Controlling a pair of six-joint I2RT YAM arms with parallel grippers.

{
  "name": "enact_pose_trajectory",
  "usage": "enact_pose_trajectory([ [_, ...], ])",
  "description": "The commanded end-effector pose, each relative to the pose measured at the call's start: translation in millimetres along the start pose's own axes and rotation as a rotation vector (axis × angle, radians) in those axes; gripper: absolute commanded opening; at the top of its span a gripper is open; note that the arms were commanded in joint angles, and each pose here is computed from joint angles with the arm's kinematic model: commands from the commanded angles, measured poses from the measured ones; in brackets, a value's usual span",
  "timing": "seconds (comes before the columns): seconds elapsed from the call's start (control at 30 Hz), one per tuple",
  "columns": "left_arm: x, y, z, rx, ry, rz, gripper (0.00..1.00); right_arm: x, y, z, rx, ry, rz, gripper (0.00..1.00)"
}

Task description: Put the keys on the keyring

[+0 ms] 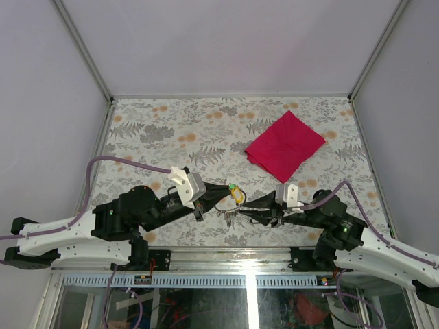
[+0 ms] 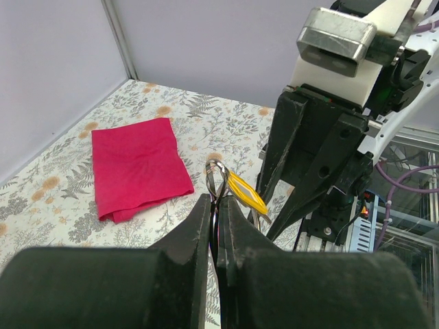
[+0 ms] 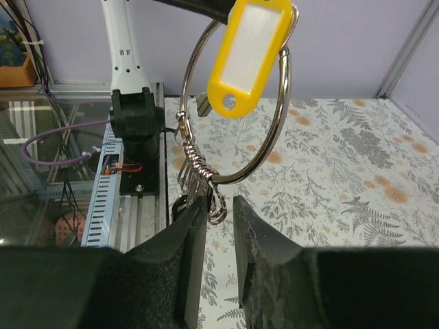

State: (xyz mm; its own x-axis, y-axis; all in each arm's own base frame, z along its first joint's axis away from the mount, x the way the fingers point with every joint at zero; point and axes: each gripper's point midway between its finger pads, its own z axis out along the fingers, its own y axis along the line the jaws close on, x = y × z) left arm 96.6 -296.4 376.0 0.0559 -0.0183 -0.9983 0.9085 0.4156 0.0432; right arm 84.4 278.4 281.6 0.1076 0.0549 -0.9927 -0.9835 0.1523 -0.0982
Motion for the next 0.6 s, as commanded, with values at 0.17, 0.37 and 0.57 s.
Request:
enact_pose_trajectory([
  [0.17, -23.3, -0.9, 0.4, 0.002, -0.085, -0.024, 0.00, -32.2, -8.6, -3.6, 0.045, -0.079, -0.038, 0.25],
  [0.37, -23.1, -0.9, 1.3, 0.002, -0.084, -0.022, 0.00, -30.5, -5.1, -2.2, 0.024, -0.077, -0.033, 0.36],
  [0.57, -23.0, -0.8, 2.3, 0.000, -0.081, -0.020, 0.00, -27.5, -2.7, -0.1, 0.006, -0.068, -0.029, 0.38],
])
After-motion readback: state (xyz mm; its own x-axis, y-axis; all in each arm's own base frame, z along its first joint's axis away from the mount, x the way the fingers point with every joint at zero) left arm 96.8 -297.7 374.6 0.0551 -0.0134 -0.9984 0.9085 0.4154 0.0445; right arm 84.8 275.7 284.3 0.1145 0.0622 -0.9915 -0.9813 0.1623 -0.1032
